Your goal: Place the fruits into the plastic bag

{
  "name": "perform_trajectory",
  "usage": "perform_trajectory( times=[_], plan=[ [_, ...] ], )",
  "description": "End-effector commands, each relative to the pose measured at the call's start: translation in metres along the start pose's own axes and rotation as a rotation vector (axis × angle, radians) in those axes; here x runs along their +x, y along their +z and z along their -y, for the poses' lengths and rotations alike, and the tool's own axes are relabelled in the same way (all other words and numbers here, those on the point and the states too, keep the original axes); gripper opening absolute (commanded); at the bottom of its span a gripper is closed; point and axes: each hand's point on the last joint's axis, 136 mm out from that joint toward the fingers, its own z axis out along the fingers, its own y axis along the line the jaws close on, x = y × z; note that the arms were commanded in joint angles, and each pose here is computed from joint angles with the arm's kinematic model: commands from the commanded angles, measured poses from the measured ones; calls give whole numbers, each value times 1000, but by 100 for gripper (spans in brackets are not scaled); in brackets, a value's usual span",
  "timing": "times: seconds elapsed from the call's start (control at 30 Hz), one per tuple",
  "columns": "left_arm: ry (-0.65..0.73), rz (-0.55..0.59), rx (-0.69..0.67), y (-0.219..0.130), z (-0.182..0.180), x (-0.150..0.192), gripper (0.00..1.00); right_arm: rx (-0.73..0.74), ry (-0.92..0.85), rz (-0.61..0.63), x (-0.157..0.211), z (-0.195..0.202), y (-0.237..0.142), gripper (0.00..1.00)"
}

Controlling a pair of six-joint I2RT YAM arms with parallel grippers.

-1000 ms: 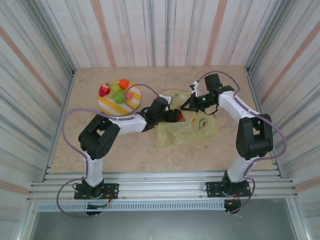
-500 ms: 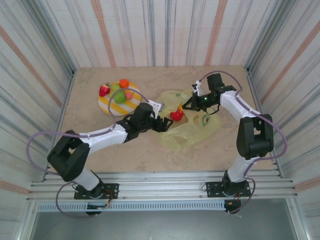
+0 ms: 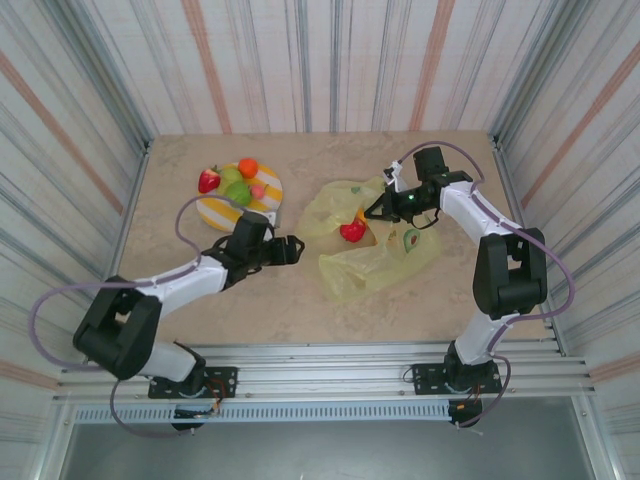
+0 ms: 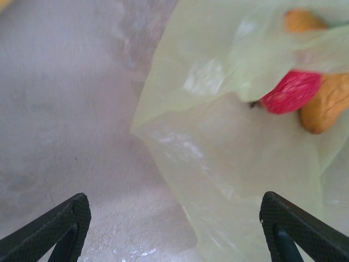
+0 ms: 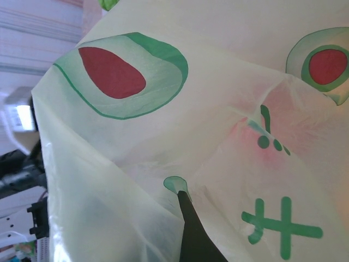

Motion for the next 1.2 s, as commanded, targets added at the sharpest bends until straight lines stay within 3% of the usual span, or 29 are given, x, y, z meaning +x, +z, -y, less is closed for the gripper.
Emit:
perform_trajectory(
  times=[0.0, 0.23, 0.4, 0.63, 0.97, 1.17],
  plan=[
    [-48, -64, 47, 16, 9, 6, 82, 17, 4, -4, 1, 7, 1, 0],
    [-78, -123, 130, 48, 25, 16, 61, 16, 1, 3, 0, 4, -1, 0],
    [-63, -132, 168, 59, 40, 19, 38, 22, 1, 5, 1, 5, -1, 0],
    [-39, -94, 302, 34, 70, 6, 7, 139, -8, 55, -2, 14, -15, 0],
    [90, -106, 635, -61, 162, -15, 2, 486, -56, 117, 10, 27, -76, 0],
    [110, -99, 636, -71, 165, -18, 1, 547, -89, 152, 9, 22, -97, 0]
  ],
)
